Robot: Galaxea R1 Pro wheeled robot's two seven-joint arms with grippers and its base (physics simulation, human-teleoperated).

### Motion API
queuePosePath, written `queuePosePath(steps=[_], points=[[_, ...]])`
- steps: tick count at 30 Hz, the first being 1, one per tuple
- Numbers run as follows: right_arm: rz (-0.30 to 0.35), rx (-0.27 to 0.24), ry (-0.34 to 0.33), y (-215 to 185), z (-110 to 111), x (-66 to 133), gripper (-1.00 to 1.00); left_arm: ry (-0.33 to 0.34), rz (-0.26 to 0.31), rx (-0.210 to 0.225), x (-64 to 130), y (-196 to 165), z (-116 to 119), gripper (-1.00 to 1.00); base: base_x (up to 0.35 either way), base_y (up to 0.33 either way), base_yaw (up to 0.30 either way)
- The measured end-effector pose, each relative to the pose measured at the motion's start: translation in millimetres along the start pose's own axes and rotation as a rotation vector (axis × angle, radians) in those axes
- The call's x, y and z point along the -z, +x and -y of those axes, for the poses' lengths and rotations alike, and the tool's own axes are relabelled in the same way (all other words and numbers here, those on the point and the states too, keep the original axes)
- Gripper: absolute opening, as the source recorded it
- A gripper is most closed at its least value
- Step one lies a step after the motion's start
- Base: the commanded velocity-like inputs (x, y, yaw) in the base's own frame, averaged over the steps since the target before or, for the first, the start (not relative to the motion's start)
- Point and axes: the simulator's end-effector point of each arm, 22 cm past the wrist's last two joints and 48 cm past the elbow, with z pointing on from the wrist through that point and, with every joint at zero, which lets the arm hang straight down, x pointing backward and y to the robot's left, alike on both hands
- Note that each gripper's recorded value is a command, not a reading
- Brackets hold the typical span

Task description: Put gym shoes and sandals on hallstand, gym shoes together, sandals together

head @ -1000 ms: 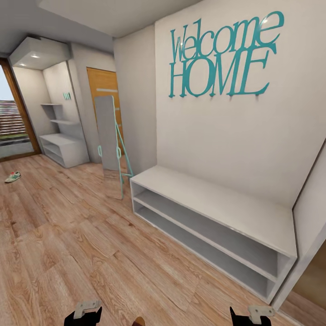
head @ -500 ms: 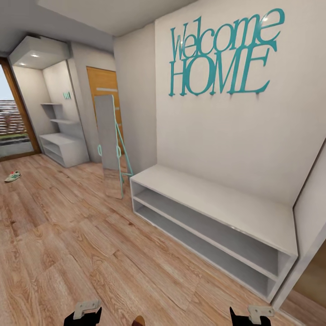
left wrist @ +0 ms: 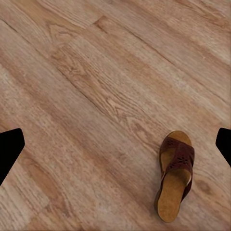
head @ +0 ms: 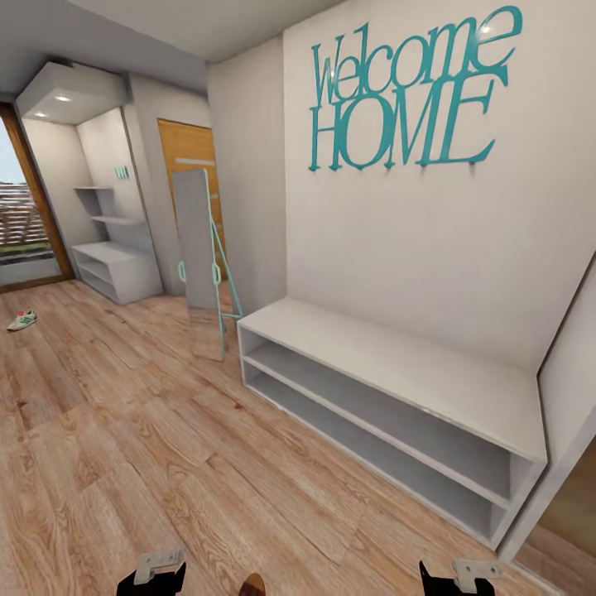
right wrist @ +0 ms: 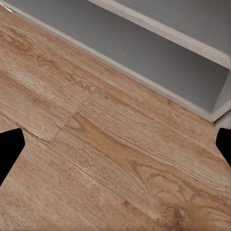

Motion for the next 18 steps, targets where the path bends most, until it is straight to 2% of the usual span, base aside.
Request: queuePosePath(steps=[18], points=[[-0.019, 0.001, 0.000, 36.7, -2.3, -18.8, 1.00, 0.002, -0.019, -0.003, -22.5, 35.7, 1.5, 1.00, 0.000, 0.000, 0.000]])
